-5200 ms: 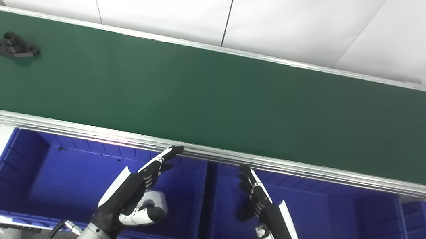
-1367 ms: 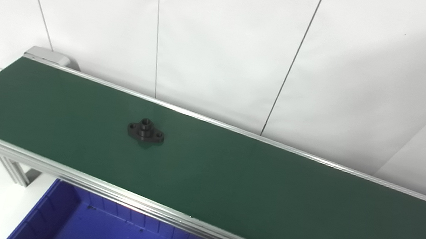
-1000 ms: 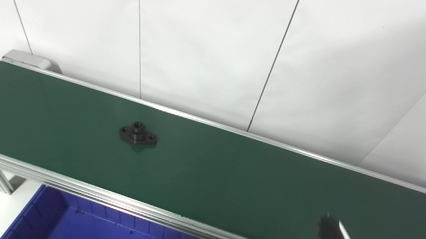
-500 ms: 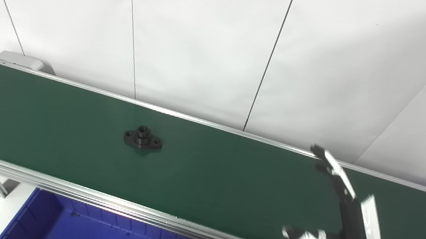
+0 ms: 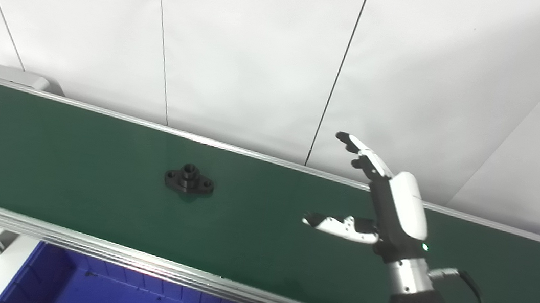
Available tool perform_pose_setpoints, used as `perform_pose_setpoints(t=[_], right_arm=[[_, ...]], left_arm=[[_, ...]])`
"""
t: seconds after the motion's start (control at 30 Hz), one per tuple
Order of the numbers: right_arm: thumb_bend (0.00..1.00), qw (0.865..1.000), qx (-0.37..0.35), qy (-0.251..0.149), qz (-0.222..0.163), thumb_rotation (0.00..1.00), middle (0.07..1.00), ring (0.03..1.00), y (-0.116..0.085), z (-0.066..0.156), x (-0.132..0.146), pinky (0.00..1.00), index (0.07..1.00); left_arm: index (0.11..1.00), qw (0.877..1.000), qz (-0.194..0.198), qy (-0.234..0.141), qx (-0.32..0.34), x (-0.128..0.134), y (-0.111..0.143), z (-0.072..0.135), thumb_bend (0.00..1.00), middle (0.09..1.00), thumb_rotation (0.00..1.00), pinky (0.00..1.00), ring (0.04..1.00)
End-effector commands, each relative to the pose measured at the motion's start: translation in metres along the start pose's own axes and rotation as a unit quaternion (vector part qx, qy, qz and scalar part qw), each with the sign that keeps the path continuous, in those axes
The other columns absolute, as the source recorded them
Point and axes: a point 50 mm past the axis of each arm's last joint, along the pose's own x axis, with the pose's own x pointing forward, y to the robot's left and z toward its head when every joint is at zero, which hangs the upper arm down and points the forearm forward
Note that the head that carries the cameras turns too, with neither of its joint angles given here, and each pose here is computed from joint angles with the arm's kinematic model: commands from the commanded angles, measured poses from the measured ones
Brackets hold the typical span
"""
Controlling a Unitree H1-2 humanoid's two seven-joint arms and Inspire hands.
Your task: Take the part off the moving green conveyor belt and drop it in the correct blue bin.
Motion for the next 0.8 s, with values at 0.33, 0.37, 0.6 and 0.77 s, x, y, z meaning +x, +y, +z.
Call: perform_pose_setpoints(t=[0.33, 0.37, 0.6, 0.77], right_arm=[[1.00, 0.999, -0.042, 0.005, 0.033, 0.64, 0.821, 0.793, 0.020, 0.012, 0.065, 0.66, 0.863], [1.00, 0.998, -0.047, 0.007, 0.037, 0.66, 0.825, 0.797, 0.025, 0.012, 0.070, 0.67, 0.863], [1.00, 0.988, -0.144, -0.025, 0.053, 0.73, 0.835, 0.782, 0.048, 0.015, 0.092, 0.69, 0.863], [1.00, 0.979, -0.193, -0.019, 0.065, 0.68, 0.832, 0.801, 0.067, 0.022, 0.108, 0.75, 0.845]], left_arm=[[0.877, 1.000, -0.003, -0.030, 0.005, 0.013, -0.004, 0.009, 1.00, 0.924, 0.72, 0.87, 0.939], [0.878, 1.000, -0.004, -0.029, 0.006, 0.014, -0.005, 0.009, 1.00, 0.926, 0.72, 0.87, 0.940], [0.879, 1.000, -0.004, -0.030, 0.003, 0.018, -0.009, 0.010, 1.00, 0.925, 0.72, 0.87, 0.938], [0.886, 1.000, -0.005, -0.027, 0.002, 0.019, -0.010, 0.013, 1.00, 0.934, 0.71, 0.87, 0.944]])
